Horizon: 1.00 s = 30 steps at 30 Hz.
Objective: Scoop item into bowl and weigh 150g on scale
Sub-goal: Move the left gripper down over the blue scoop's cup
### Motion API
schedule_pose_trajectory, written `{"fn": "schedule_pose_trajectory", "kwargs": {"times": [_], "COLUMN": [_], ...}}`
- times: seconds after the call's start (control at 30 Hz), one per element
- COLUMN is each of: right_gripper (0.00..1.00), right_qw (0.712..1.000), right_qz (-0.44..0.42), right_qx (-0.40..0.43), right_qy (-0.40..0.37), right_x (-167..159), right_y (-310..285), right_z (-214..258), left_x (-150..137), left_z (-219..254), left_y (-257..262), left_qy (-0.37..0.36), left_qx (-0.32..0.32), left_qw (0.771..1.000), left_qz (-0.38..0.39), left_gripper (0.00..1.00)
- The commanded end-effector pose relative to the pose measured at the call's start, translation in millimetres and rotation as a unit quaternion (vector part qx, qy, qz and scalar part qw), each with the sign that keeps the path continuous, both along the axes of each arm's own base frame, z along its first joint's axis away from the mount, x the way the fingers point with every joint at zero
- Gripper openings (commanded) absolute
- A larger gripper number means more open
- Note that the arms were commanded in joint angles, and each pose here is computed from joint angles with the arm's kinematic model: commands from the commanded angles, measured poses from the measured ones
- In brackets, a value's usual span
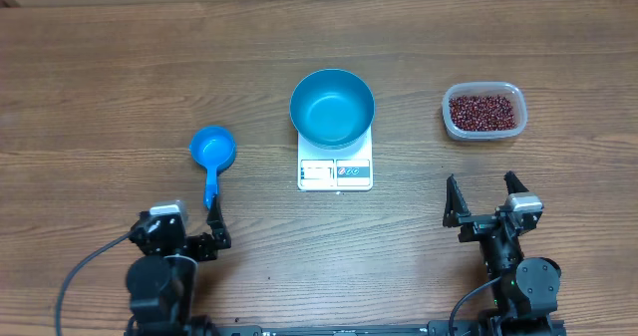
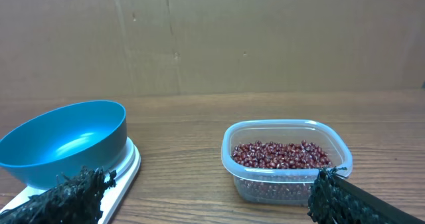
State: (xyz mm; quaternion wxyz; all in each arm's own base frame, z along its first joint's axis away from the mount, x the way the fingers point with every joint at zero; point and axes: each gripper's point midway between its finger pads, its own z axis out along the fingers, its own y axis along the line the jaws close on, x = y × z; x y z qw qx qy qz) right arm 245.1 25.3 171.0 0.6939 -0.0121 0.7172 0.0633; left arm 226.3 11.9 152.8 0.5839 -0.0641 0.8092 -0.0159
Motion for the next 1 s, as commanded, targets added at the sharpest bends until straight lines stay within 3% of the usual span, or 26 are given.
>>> {"fn": "schedule_pose_trajectory", "kwargs": {"times": [0.0,0.2,0.57,0.7,0.97], "right_gripper": [1.00,1.00,1.00,1.00,1.00], "right_qw": [1.000,1.000,1.000,1.000,1.000], "right_qz": [0.000,0.000,0.000,0.000,0.000], "right_qx": [-0.004,-0.004,-0.004,-0.004,-0.004], "right_qy": [-0.003,-0.003,-0.003,-0.003,-0.003], "right_x": [0,0,0,0,0], "right_y": [0,0,0,0,0], "right_z": [-1,-1,-1,-1,-1], "left_x": [-6,-1,44,65,99], "left_z": [56,96,132,125,46], "left_y": [3,7,9,10,18], "left_qy": [-0.025,0.016,0.195,0.279,0.441], "left_qx": [0.002,0.003,-0.007,-0.010,-0.003], "left_qw": [1.000,1.000,0.981,0.960,0.897], "left_qz": [0.009,0.018,0.017,0.017,0.027], "left_gripper": [1.00,1.00,0.99,1.00,1.00]}}
